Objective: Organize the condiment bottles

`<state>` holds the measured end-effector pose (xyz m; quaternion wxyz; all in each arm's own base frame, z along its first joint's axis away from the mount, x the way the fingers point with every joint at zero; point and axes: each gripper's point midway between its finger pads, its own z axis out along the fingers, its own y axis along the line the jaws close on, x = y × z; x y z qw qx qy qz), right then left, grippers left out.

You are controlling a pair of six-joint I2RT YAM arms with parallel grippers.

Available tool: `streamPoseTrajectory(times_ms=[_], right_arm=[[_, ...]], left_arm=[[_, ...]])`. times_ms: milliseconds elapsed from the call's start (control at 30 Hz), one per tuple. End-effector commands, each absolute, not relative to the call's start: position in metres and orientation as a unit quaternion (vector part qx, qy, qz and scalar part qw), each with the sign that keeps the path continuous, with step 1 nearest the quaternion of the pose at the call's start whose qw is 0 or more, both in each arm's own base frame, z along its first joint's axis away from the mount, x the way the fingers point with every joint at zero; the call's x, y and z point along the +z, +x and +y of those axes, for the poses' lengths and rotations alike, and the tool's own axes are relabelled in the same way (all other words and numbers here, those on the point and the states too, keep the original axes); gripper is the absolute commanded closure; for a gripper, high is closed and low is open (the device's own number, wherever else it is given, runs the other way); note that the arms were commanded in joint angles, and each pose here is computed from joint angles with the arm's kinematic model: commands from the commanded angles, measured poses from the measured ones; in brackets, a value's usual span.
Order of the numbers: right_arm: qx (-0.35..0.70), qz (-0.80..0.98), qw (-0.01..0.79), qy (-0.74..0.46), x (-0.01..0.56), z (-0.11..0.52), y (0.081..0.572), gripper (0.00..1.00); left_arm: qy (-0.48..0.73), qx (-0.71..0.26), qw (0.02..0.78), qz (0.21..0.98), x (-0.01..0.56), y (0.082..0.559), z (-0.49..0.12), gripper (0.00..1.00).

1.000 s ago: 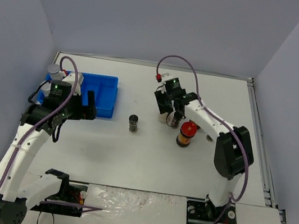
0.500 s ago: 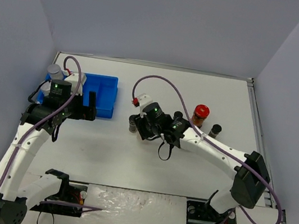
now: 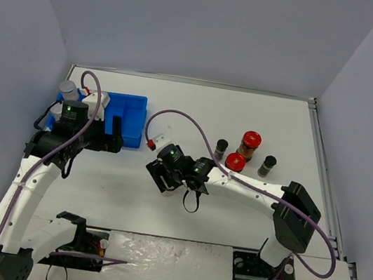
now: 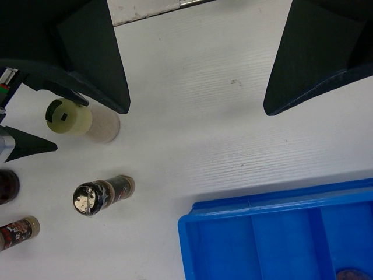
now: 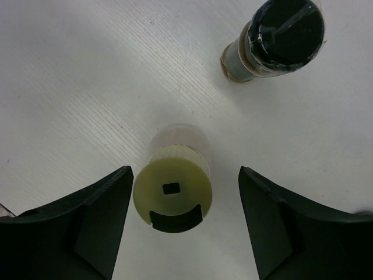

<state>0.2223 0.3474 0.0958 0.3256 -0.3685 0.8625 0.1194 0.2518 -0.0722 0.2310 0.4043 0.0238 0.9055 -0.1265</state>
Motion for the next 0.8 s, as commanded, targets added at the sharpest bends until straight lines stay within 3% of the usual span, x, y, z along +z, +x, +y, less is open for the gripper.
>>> streamPoseTrajectory(times_ms=[0, 267, 567, 767], right_arm=[[0.141, 0.849, 0.378, -0.34, 0.13, 0.359, 0.235, 0.2], [0.129, 0.84, 0.448, -0.278, 0.194, 0.326, 0.247, 0.08], [0.032, 0.844, 0.531, -0.07, 0.252, 0.172, 0.29, 0.0], [0.016, 0.831, 0.555, 0.018, 0.269, 0.114, 0.291, 0.0]], left_arm=[[0.033, -0.149, 0.429, 0.89, 0.247, 0.251, -0.08, 0.03], [0.037, -0.183, 0.41, 0.893, 0.242, 0.247, -0.101, 0.03], [0.066, -0.212, 0.393, 0.893, 0.236, 0.241, -0.174, 0.03], [0.06, -0.206, 0.378, 0.901, 0.212, 0.24, -0.227, 0.03]])
